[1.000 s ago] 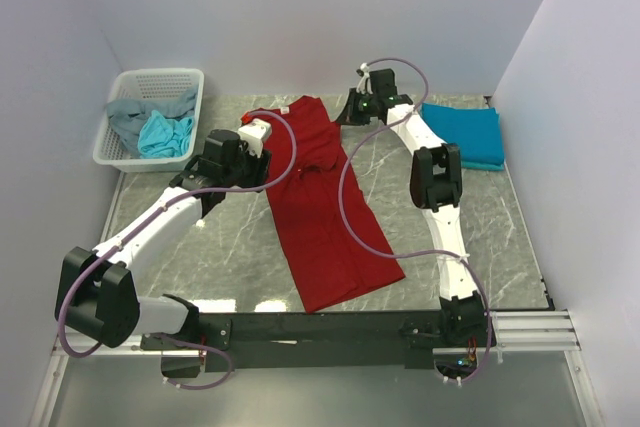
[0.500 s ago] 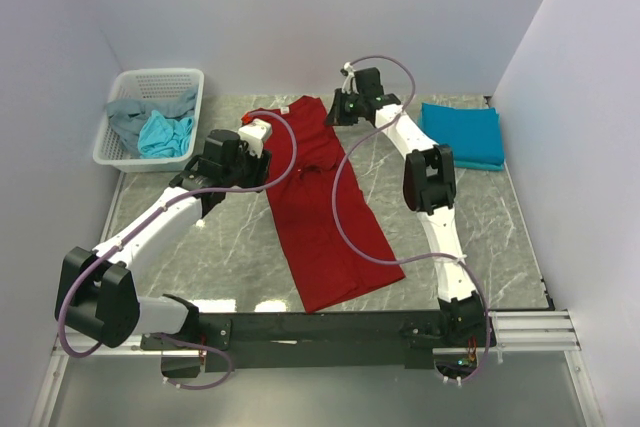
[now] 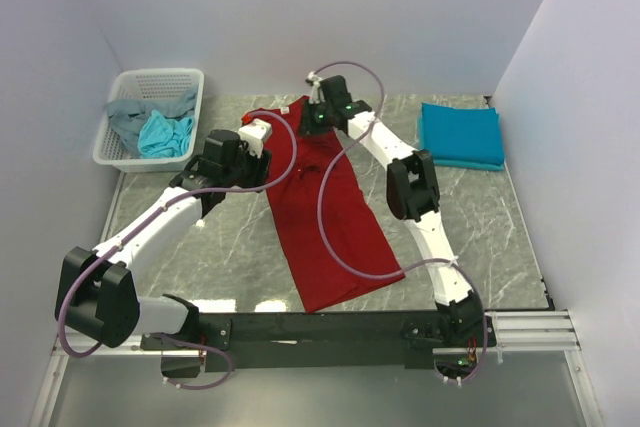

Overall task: Fold and stack the t-shirts
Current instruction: Fold the tshirt

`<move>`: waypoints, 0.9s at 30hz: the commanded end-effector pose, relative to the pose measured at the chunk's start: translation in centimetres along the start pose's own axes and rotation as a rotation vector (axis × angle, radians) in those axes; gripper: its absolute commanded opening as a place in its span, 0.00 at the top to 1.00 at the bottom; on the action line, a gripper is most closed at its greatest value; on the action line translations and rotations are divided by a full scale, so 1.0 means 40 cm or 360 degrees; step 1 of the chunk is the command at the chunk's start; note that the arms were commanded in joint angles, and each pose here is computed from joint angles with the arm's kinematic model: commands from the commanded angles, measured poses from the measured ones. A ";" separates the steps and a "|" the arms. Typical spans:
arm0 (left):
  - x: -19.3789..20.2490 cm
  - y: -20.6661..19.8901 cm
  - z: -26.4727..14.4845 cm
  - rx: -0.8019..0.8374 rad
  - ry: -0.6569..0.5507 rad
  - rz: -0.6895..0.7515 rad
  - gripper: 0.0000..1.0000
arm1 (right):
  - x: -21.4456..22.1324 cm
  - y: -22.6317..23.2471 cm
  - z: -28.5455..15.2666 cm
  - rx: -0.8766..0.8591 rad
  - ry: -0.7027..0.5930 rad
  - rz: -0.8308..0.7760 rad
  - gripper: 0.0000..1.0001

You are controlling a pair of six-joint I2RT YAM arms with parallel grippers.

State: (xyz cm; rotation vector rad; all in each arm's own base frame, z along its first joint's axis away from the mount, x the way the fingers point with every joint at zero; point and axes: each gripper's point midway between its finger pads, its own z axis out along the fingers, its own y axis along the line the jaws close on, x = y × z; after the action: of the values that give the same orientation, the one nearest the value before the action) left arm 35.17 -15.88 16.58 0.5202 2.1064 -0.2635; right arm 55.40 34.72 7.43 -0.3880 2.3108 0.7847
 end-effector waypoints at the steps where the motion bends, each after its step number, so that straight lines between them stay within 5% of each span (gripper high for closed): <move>1: -0.020 0.001 -0.010 -0.0008 -0.0047 0.0025 0.43 | -0.099 0.152 -0.063 -0.0067 -0.0148 -0.0208 0.63; 8: -0.045 0.020 -0.034 -0.0085 -0.0143 0.0005 0.39 | -0.129 0.159 -0.153 -0.0182 -0.0171 -0.0241 0.62; 12: -0.104 0.088 -0.041 -0.0231 -0.0356 -0.0305 0.08 | -0.146 0.140 -0.257 -0.0395 -0.0176 -0.0334 0.62; 14: -0.130 0.077 -0.026 -0.0039 -0.0360 -0.0492 0.06 | -0.136 0.123 -0.307 -0.0454 -0.0173 -0.0362 0.59; 17: -0.175 0.158 0.068 -0.0001 -0.0296 -0.0728 0.08 | -0.106 0.118 -0.363 -0.0460 -0.0174 -0.0508 0.57; 21: -0.197 0.217 0.226 -0.0029 -0.0200 -0.0885 0.32 | -0.046 0.123 -0.448 -0.0410 -0.0177 -0.0770 0.51; 24: -0.169 0.284 0.357 -0.0153 -0.0093 -0.0991 0.40 | -0.010 0.114 -0.529 -0.0280 -0.0282 -0.0942 0.21; 27: -0.145 0.338 0.454 -0.0241 -0.0040 -0.1014 0.40 | 0.075 0.095 -0.567 -0.0303 -0.0254 -0.0915 0.15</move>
State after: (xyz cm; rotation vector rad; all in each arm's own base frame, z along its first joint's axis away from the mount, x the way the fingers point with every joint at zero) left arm 55.81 -12.82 12.79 -0.1634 2.1641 -0.4782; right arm 40.84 24.44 19.02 -0.9126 1.9816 0.7815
